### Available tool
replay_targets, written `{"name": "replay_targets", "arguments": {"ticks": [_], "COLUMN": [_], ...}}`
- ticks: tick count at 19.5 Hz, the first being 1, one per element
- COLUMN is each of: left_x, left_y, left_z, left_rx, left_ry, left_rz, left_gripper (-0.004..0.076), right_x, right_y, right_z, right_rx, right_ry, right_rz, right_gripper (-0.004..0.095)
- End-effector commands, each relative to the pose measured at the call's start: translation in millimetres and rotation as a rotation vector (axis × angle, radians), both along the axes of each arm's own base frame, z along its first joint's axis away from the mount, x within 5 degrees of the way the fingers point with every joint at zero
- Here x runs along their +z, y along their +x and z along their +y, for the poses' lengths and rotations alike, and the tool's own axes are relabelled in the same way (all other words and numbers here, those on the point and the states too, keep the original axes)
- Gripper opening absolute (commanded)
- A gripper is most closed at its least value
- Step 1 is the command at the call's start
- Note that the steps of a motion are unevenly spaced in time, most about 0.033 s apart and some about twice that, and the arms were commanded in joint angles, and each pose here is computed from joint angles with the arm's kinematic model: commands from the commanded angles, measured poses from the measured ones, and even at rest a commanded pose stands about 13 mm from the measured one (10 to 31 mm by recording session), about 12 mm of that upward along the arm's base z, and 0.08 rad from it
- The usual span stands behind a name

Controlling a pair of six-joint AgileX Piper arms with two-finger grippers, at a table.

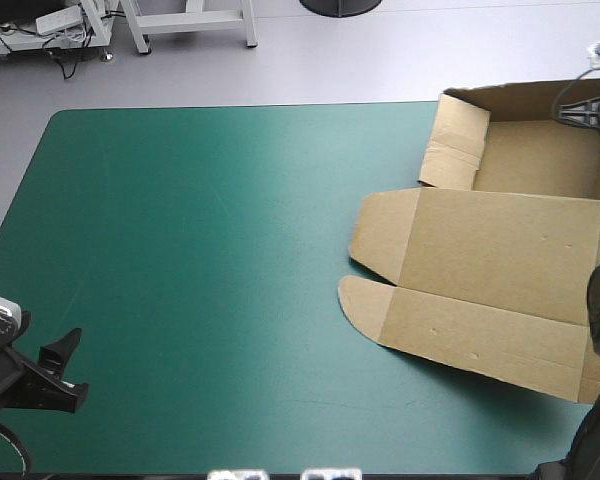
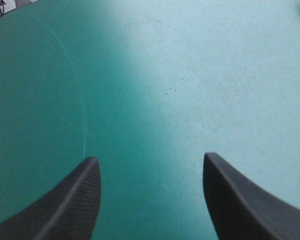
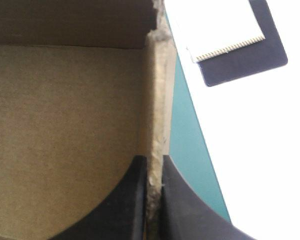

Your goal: Fold the box

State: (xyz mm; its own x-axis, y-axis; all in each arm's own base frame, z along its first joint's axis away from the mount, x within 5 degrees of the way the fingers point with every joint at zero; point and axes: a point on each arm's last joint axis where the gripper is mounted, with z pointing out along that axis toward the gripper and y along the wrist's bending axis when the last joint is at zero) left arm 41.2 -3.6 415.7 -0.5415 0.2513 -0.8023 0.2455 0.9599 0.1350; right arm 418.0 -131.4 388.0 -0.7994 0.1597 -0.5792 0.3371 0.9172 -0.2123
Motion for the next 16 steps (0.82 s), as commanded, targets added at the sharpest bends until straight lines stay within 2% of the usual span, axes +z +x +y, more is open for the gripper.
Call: {"name": "replay_targets", "arguments": {"ticks": [1, 2, 4, 5, 7, 9, 12, 14, 16], "left_x": [2.9, 2.8, 2.8, 2.8, 2.8, 2.9, 3.0, 3.0, 2.9], "left_y": [-0.1, 0.5, 0.5, 0.5, 0.5, 0.8, 0.9, 0.9, 0.8], "left_z": [0.4, 0.3, 0.3, 0.3, 0.3, 1.9, 2.6, 2.6, 2.2], "left_rx": [0.001, 0.001, 0.012, 0.012, 0.012, 0.022, 0.025, 0.007, -0.028], "left_ry": [0.008, 0.009, -0.006, -0.006, -0.006, 0.009, 0.02, 0.045, 0.085], "left_rz": [0.021, 0.022, 0.025, 0.025, 0.025, 0.021, 0.019, 0.015, 0.01], "left_gripper": [0.0432, 0.0432, 0.0432, 0.0432, 0.0432, 0.0426, 0.042, 0.0419, 0.0419], "right_x": [7.5, -3.0, -26.1, -39.9, -52.6, -57.0, -42.5, -16.2, 18.9], "right_y": [-23.3, -21.0, -11.2, -3.5, 3.6, 4.8, -1.3, -13.4, -33.5], "right_z": [-35.1, -38.5, -43.1, -44.7, -44.7, -45.0, -40.0, -31.8, -22.7], "right_rx": [-0.056, -0.046, -0.009, -0.002, 0.041, 0.049, 0.049, 0.059, 0.065], "right_ry": [-0.048, -0.049, -0.046, -0.025, -0.011, -0.007, 0.013, 0.028, 0.012], "right_rz": [0.027, 0.065, 0.136, 0.155, 0.18, 0.197, 0.157, 0.085, 0.002], "right_gripper": [0.0005, 0.002, 0.0134, 0.0242, 0.0366, 0.0405, 0.0404, 0.0404, 0.0404]}}
